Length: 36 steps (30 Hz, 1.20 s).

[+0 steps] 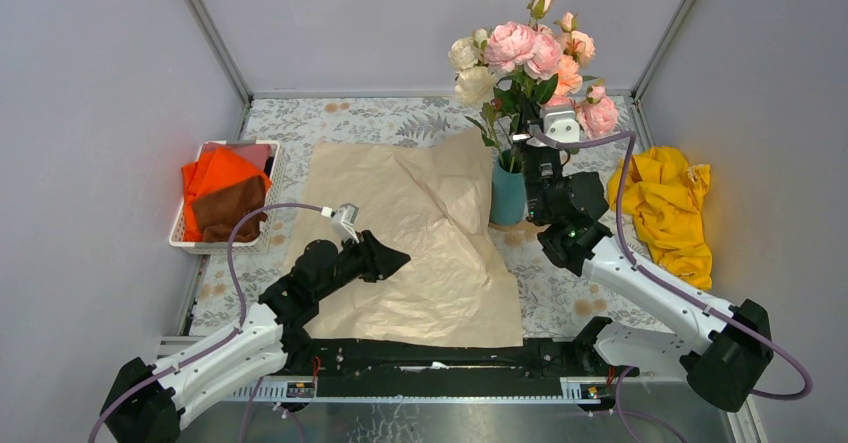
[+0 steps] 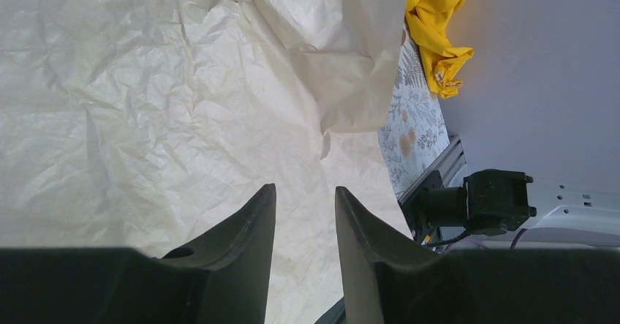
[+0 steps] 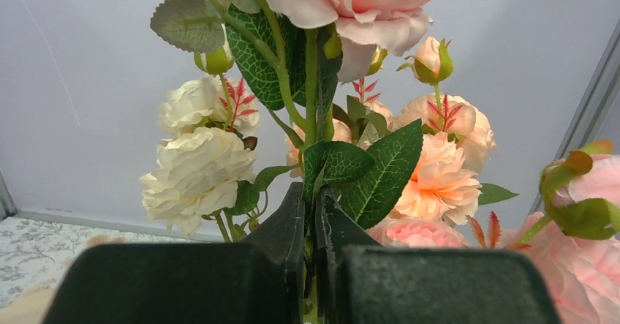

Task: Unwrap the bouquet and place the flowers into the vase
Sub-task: Insert the fake flower into the vase.

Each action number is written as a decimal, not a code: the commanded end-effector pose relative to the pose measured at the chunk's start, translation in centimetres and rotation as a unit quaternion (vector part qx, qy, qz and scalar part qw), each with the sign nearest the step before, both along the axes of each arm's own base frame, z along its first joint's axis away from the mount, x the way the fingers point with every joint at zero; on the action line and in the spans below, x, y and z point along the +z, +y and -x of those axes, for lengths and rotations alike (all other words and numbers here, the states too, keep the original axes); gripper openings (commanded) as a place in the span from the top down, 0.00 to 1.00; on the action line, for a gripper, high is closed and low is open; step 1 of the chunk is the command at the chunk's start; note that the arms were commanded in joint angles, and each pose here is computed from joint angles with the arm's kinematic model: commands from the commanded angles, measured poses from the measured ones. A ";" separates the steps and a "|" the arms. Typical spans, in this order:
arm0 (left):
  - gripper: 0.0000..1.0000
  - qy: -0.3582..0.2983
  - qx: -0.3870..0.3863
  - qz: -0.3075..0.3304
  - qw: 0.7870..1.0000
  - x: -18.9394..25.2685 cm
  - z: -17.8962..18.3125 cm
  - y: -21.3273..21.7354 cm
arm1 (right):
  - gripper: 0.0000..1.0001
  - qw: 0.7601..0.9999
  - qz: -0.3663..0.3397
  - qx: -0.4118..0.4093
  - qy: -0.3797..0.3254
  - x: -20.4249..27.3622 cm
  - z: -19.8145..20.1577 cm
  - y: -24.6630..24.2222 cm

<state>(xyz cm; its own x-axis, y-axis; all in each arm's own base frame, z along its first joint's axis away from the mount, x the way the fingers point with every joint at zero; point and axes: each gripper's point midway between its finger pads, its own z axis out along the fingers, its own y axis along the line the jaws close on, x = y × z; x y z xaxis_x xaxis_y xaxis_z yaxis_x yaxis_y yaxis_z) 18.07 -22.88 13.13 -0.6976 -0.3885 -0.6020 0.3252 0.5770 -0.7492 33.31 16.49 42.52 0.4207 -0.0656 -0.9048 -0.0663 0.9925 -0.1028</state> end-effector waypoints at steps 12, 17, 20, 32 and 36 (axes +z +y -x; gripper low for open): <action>0.58 -0.018 0.000 0.021 1.000 0.9 -0.1 -0.3 | 0.96 0.999 -0.029 -0.010 0.029 -2.6 -1.1 -1.3; 0.58 -0.019 0.000 0.020 1.000 1.0 -0.1 -0.2 | 0.97 0.999 -0.028 -0.007 0.022 -1.7 -1.4 -1.1; 0.58 -0.020 0.001 0.021 1.000 1.0 -0.2 -0.2 | 0.97 1.000 -0.026 -0.005 0.016 -0.9 -1.6 -0.9; 0.58 -0.018 0.001 0.018 1.000 0.8 -0.1 -0.2 | 0.94 0.999 -0.026 0.000 0.035 -2.7 -1.8 -0.7; 0.58 -0.018 0.001 0.019 1.000 0.8 -0.1 -0.2 | 0.92 0.999 -0.024 0.005 0.041 -3.1 -1.8 -0.5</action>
<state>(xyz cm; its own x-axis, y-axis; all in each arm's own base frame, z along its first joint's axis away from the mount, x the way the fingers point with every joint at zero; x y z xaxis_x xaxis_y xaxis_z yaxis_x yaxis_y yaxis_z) 18.00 -22.82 13.02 -0.6976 -0.3889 -0.6018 0.3252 0.5767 -0.7495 35.56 16.39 37.87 0.3068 -0.0722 -0.9490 -0.0689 0.9928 -0.0978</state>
